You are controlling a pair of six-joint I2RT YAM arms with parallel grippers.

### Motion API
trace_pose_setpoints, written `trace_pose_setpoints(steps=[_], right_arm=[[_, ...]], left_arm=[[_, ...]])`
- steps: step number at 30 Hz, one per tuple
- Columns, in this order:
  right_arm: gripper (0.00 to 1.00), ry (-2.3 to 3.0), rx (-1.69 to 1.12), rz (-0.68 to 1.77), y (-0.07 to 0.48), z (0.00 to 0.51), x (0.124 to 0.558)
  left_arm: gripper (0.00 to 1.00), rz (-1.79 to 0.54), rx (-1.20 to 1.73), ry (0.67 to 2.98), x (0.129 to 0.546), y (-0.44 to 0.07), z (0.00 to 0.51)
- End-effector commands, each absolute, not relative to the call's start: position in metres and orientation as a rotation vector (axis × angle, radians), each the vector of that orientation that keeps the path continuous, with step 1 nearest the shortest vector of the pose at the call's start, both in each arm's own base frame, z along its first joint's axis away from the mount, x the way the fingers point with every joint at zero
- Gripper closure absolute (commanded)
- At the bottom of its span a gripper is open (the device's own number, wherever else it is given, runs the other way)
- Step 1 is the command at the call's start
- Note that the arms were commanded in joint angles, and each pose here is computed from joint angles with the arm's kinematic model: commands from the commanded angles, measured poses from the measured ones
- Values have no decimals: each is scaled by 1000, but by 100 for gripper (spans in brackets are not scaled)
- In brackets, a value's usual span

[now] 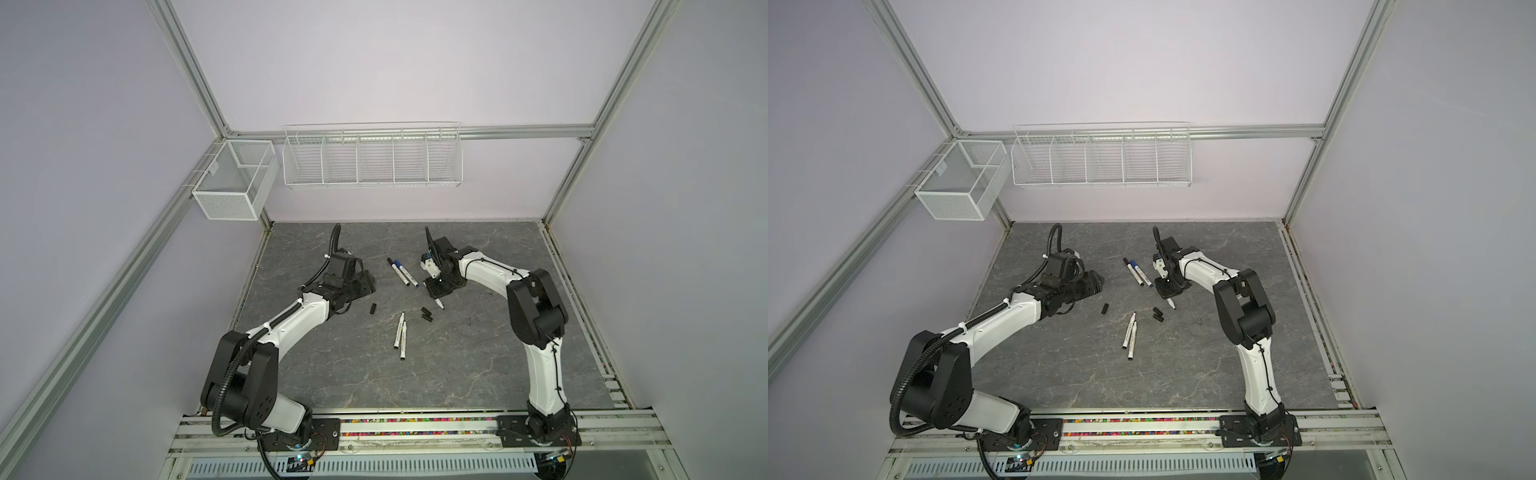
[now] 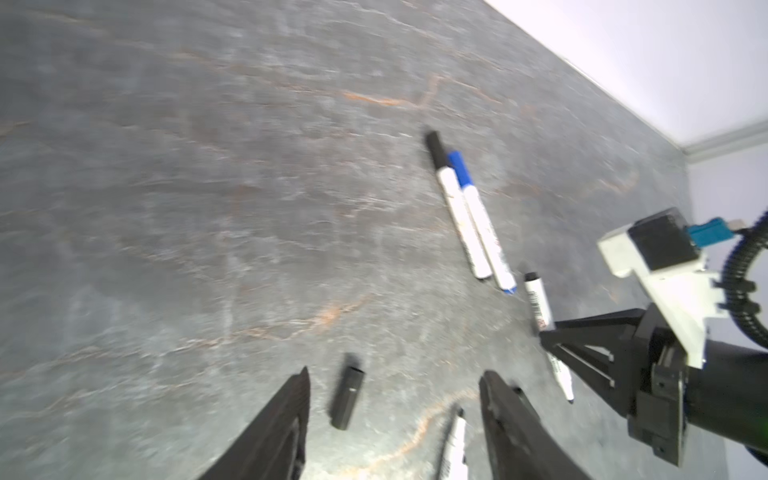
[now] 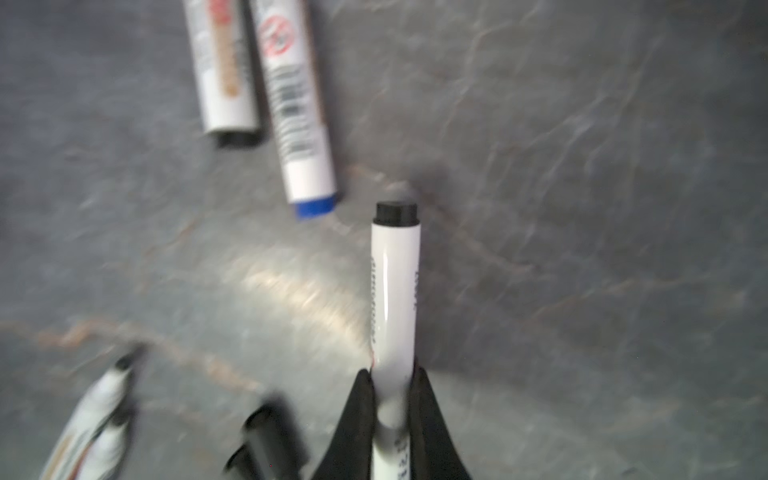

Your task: Insert the pens into the pen caps

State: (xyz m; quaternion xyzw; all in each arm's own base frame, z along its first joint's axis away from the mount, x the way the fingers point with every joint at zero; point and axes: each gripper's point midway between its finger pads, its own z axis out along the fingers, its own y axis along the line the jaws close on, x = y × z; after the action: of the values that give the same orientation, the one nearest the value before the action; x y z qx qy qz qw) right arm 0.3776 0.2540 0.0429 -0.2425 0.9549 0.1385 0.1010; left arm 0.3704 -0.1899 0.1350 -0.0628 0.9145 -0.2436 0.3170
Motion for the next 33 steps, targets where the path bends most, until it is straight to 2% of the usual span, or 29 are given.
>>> trace_pose_setpoints(steps=[1, 5, 10, 18, 24, 29, 33], right_arm=[[92, 2605, -856, 898, 298, 115, 341], [91, 2516, -943, 1164, 310, 145, 301], [91, 2478, -1092, 1290, 319, 159, 271], [92, 2438, -1133, 1344, 329, 173, 269], [92, 2356, -1112, 1407, 343, 192, 276], [92, 2317, -1117, 1425, 355, 199, 280], [92, 2308, -1111, 1424, 363, 200, 285]], left_arm=[[33, -853, 77, 2328, 363, -222, 173], [31, -985, 221, 2269, 350, -240, 193], [27, -1085, 309, 2232, 338, -251, 206], [27, -1233, 373, 2224, 319, -263, 208], [32, -1290, 382, 2226, 311, -273, 204], [42, -1306, 396, 2232, 309, -282, 201], [59, -1318, 386, 2224, 310, -283, 199]])
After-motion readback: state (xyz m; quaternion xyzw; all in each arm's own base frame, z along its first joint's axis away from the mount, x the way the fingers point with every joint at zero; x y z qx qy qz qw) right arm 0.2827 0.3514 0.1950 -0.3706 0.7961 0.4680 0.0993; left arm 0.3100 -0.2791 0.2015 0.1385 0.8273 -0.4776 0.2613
